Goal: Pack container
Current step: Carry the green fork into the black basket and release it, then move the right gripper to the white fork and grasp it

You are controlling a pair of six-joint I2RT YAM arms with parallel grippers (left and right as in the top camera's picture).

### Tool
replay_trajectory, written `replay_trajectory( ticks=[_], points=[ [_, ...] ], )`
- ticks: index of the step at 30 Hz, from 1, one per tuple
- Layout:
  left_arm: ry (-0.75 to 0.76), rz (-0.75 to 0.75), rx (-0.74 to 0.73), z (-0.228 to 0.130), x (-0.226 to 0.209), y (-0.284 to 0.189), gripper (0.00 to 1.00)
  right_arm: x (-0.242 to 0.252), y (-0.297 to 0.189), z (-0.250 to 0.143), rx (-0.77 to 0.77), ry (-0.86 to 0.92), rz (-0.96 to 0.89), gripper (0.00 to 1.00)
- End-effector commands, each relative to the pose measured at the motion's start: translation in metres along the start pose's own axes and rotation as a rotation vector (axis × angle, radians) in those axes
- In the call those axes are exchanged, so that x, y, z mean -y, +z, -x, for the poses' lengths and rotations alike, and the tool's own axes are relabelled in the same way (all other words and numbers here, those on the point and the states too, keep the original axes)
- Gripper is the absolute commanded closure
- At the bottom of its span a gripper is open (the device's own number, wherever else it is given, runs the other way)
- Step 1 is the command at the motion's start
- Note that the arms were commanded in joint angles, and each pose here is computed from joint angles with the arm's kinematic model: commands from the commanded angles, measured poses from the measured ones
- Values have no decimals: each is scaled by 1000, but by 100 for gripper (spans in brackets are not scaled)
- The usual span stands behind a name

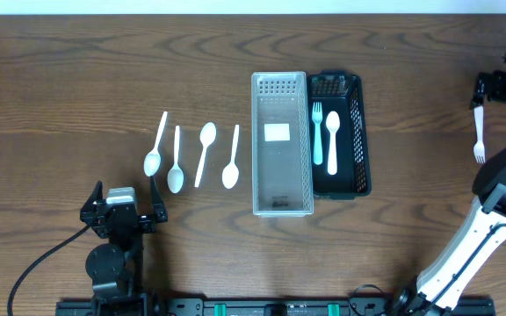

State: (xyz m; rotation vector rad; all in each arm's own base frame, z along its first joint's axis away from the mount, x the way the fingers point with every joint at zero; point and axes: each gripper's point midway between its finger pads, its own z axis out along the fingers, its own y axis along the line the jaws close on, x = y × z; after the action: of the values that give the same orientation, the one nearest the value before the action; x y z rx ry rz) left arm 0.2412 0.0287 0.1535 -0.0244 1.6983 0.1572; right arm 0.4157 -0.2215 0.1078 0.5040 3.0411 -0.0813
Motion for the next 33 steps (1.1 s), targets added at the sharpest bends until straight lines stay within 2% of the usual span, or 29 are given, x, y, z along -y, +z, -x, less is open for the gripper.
replay_trajectory(
  ticks=[1,13,19,33],
  points=[
    [9,0,-38,-16,1,2,2,3,21,-7,-35,-6,19,1],
    [9,0,-38,-16,1,2,2,15,72,-11,-37,-25,-8,1],
    [9,0,-38,-16,1,2,2,17,76,-10,-12,-48,64,1],
    [9,0,-38,-16,1,2,2,19,94,-17,-45,-32,95,1]
  ],
)
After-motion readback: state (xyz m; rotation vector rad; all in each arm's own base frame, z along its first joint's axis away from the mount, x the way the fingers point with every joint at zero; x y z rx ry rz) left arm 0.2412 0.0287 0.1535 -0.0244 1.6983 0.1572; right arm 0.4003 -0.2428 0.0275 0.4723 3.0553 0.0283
